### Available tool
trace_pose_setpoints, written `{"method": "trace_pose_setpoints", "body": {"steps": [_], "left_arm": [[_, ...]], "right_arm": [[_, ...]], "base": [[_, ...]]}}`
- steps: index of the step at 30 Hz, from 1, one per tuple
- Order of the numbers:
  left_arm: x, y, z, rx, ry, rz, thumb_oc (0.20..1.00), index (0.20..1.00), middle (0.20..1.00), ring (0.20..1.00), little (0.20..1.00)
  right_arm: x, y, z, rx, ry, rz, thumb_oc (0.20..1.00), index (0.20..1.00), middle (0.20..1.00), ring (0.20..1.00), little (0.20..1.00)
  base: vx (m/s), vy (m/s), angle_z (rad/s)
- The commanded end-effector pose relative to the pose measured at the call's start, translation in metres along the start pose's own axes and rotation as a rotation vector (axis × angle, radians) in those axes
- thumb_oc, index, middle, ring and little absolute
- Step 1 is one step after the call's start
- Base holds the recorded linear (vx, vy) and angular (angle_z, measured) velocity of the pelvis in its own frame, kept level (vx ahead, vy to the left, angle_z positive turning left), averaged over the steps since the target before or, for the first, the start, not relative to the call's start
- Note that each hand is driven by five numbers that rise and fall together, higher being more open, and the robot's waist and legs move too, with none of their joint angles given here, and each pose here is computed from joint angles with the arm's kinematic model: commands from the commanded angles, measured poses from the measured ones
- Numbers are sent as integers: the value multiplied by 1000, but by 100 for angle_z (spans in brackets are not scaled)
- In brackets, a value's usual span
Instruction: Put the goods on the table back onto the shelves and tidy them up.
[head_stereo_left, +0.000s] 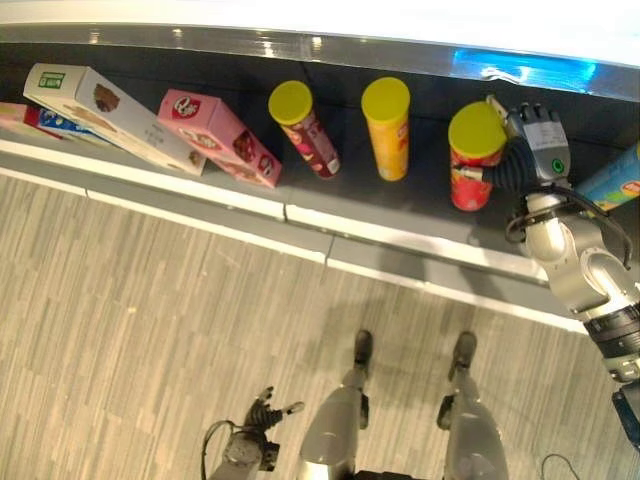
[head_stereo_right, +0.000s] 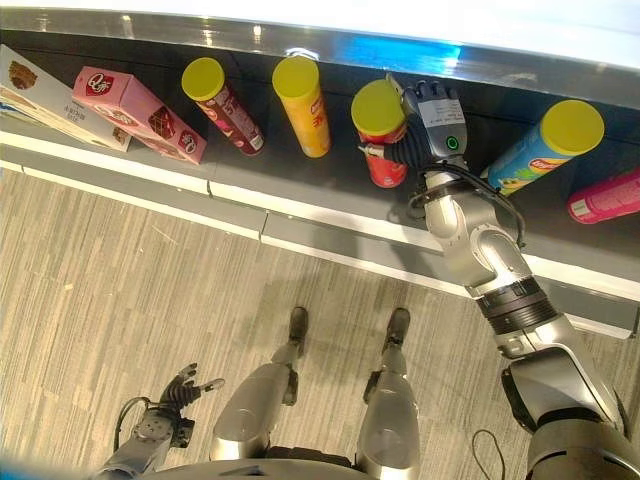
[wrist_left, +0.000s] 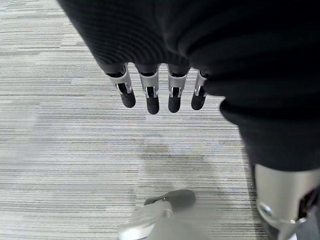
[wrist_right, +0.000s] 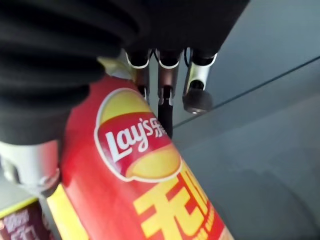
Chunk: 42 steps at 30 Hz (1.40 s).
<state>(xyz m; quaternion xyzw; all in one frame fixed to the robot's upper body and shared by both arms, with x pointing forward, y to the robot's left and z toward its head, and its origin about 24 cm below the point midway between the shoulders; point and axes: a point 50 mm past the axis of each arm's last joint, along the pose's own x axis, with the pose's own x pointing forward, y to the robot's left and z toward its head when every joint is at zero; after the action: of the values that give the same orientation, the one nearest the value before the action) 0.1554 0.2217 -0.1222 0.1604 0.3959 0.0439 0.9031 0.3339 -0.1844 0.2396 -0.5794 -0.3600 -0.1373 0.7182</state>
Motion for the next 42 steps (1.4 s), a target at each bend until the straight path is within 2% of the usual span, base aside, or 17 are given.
{"method": "trace_pose_setpoints", "body": {"steps": [1,19,42], "left_arm": [[-1,-2,-6,52,14,-3,1000,1000,1000,1000,1000],[-1,-3,-5,60,2,5,1000,1000,1000,1000,1000],[1,-8,7,58,-44,6,1000,1000,1000,1000,1000]], "right_arm": [[16,-23,7,2,-32,-166,200,200,200,200,200],[4,-1,-16,-3,98,-129,200,200,200,200,200],[-5,5,-33,7,240,-222,200,200,200,200,200]], "base": [[-7,0,5],[-4,-1,2],[0,0,0]]}}
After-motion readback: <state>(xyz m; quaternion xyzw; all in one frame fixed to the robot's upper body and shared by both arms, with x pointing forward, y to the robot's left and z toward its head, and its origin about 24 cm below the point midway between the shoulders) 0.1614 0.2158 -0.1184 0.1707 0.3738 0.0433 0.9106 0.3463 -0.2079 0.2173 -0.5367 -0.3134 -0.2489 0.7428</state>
